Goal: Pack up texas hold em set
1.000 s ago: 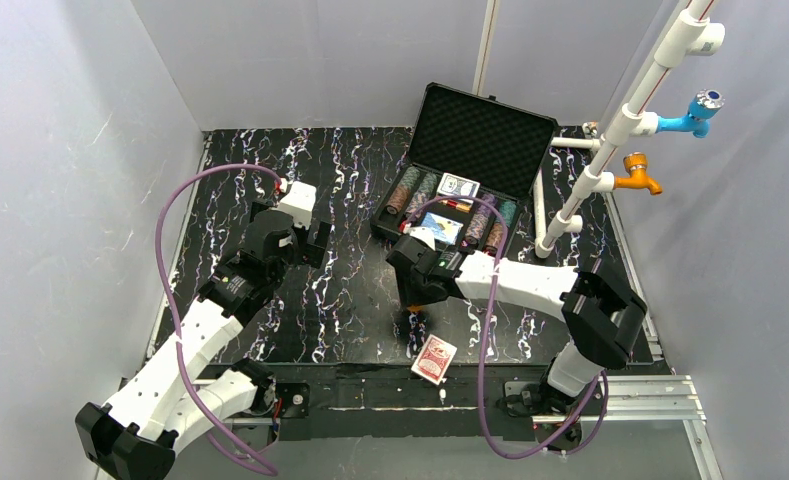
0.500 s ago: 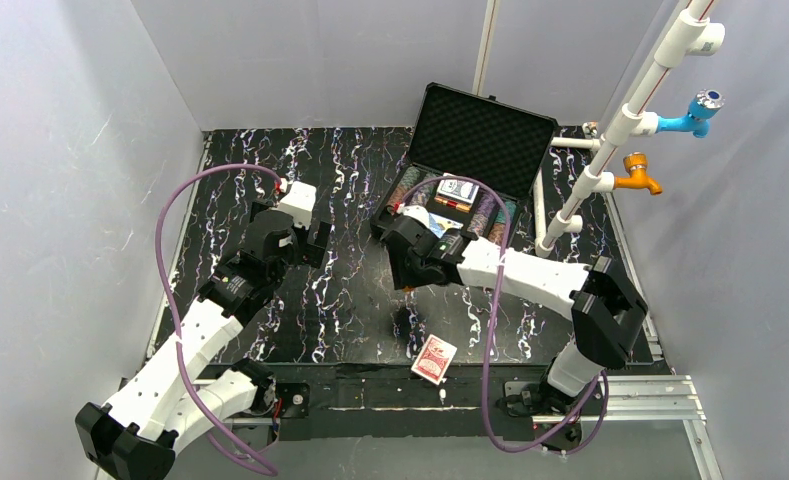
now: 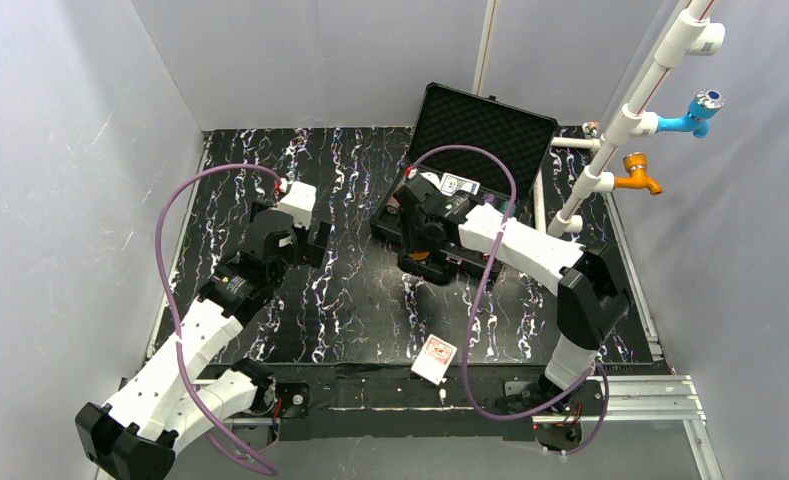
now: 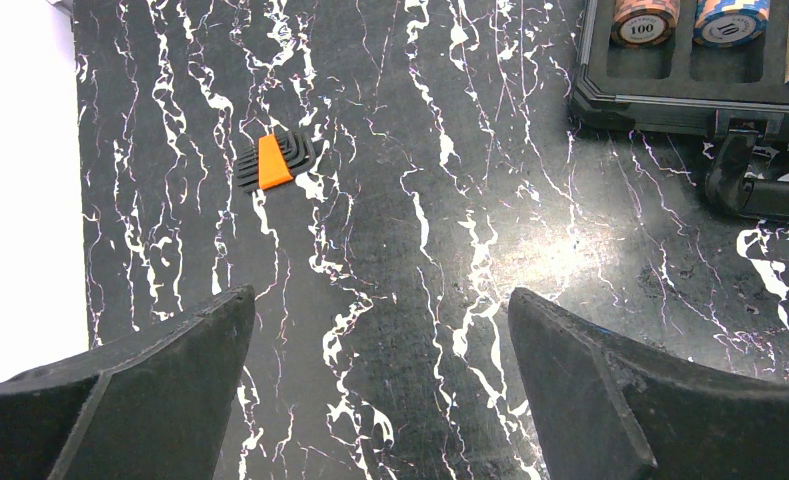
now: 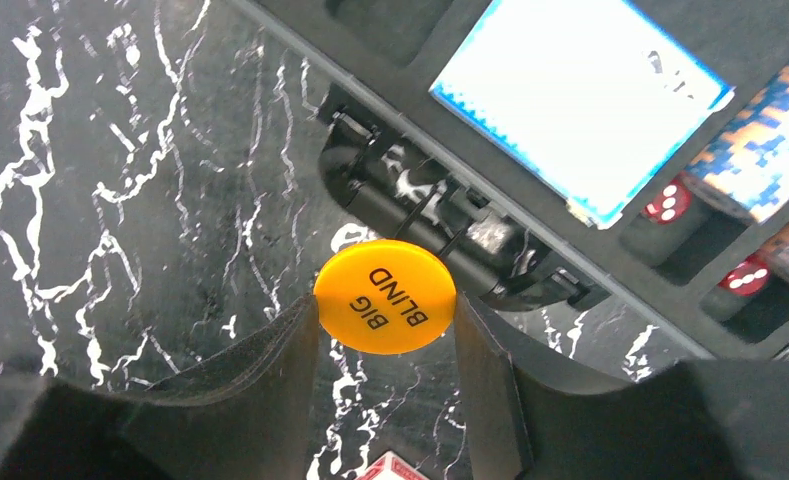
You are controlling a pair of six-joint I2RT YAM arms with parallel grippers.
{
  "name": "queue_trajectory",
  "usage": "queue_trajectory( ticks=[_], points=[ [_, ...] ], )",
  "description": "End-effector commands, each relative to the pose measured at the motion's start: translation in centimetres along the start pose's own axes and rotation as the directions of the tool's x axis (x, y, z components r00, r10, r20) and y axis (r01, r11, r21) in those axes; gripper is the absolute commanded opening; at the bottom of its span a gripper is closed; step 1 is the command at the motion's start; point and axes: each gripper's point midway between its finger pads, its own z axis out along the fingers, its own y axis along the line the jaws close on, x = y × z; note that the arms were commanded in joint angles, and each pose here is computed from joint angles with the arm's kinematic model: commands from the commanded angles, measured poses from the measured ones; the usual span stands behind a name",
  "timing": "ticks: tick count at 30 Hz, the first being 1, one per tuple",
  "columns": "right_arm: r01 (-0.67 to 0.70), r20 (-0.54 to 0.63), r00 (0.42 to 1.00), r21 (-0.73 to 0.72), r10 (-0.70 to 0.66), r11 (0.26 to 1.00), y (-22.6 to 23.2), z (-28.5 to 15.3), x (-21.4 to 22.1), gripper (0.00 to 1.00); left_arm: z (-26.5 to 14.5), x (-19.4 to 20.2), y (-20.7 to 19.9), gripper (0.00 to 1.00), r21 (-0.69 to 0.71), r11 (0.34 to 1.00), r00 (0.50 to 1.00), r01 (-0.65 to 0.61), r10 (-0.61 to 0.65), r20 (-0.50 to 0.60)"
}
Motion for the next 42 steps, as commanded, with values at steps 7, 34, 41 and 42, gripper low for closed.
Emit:
queue_trajectory(
  ticks=[7,34,41,42],
  points=[
    [0.01,-0.005,1.0,0.049,-0.01,0.999,-2.5,1.2,-3.8,0.41,-0.5,-0.7,0.5,0.98,-0.019,1.0,1.0,0.001,0.0,0.022],
    [0.047,-0.069,0.997,0.167,-0.036,0.985,-6.9,5.1,-6.5,0.41,-0.5,-0.7,0.7,0.98,-0.024,1.0,1.0,-0.005,0.005,0.025],
    [0.051,-0.09,0.995,0.178,-0.035,0.983,-7.7,5.9,-6.3,0.41,-0.6,-0.7,0.7,0.98,-0.025,1.0,1.0,-0.004,0.005,0.027],
    [0.049,-0.09,0.995,0.179,-0.033,0.983,-7.9,6.0,-6.4,0.41,-0.5,-0.7,0.7,0.98,-0.026,1.0,1.0,-0.004,0.005,0.026]
  ],
)
